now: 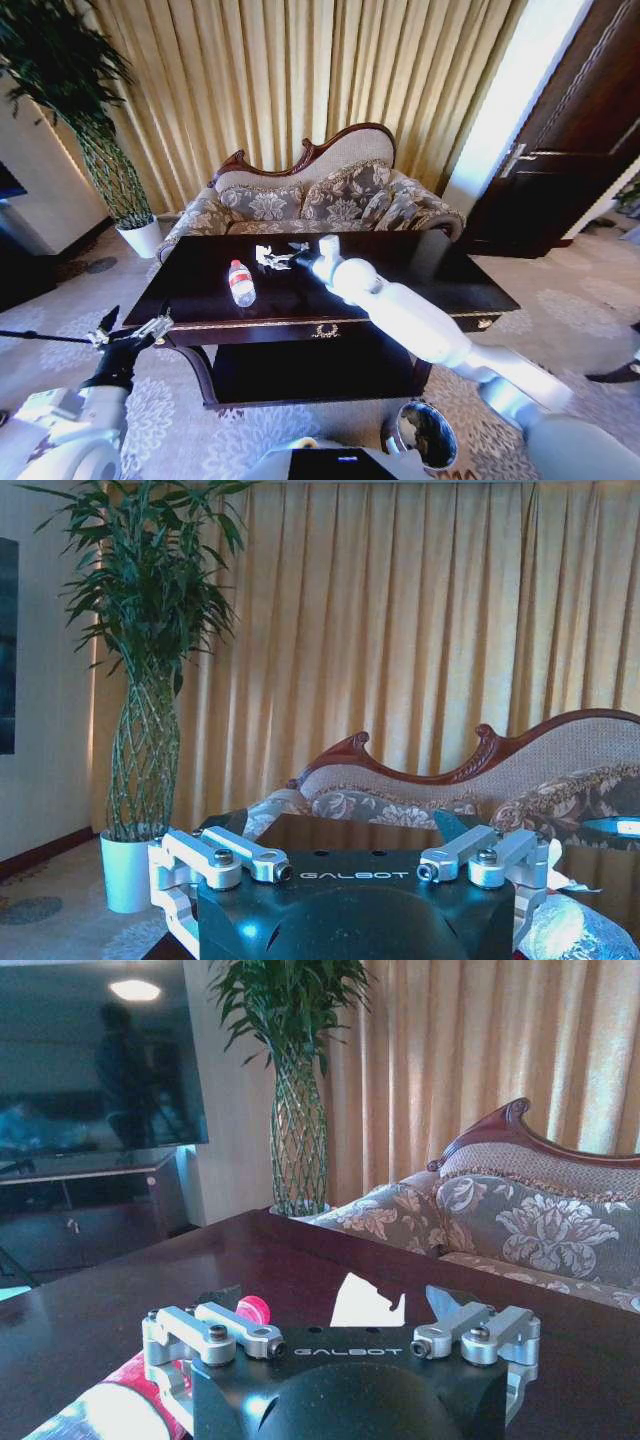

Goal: Move to the front of the table and place the trash on the table into the trash bin.

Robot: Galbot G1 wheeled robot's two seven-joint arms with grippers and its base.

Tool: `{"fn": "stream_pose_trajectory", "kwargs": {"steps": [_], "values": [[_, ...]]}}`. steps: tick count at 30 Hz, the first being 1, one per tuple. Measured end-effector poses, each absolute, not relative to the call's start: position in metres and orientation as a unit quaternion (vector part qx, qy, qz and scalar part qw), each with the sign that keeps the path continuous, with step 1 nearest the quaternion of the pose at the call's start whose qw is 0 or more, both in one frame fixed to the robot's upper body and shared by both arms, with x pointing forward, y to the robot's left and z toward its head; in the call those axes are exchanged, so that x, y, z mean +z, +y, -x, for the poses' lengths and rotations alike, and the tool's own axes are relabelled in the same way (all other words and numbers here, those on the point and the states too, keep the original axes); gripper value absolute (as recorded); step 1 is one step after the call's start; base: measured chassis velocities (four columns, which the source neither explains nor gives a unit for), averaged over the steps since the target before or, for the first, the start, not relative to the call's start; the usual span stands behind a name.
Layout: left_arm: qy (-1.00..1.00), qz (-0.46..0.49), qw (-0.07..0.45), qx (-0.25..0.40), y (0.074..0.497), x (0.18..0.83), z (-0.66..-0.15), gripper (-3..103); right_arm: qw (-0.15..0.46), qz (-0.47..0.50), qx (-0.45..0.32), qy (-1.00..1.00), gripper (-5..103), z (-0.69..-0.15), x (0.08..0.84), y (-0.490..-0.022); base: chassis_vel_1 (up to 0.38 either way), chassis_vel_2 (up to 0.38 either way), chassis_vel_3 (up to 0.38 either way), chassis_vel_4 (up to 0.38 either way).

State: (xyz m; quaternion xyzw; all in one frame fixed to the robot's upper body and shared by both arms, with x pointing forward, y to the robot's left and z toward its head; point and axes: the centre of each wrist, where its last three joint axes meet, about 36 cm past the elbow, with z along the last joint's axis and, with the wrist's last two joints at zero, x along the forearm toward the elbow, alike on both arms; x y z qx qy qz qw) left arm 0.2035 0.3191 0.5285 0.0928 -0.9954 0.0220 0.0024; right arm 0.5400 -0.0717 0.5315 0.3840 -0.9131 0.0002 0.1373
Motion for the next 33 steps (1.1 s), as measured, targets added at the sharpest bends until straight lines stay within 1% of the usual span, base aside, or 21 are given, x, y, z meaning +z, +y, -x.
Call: {"fn": "stream_pose_trajectory", "kwargs": {"steps": [6,19,33], "values": [[-0.995,-0.095,-0.002,0.021,0.32,0.529,-0.203,100,0.139,-0.384,0.006,-0.913,100,-0.554,0.529,-0.048,0.0,0.0,0.0,0.0],[-0.995,-0.097,-0.007,0.022,0.32,0.528,-0.203,100,0.155,-0.367,0.02,-0.917,100,-0.578,0.511,-0.012,0.0,0.0,0.0,0.0],[-0.995,-0.094,-0.008,0.029,0.317,0.527,-0.204,100,0.157,-0.337,0.041,-0.928,100,-0.594,0.49,-0.021,0.0,0.0,0.0,0.0]]}}
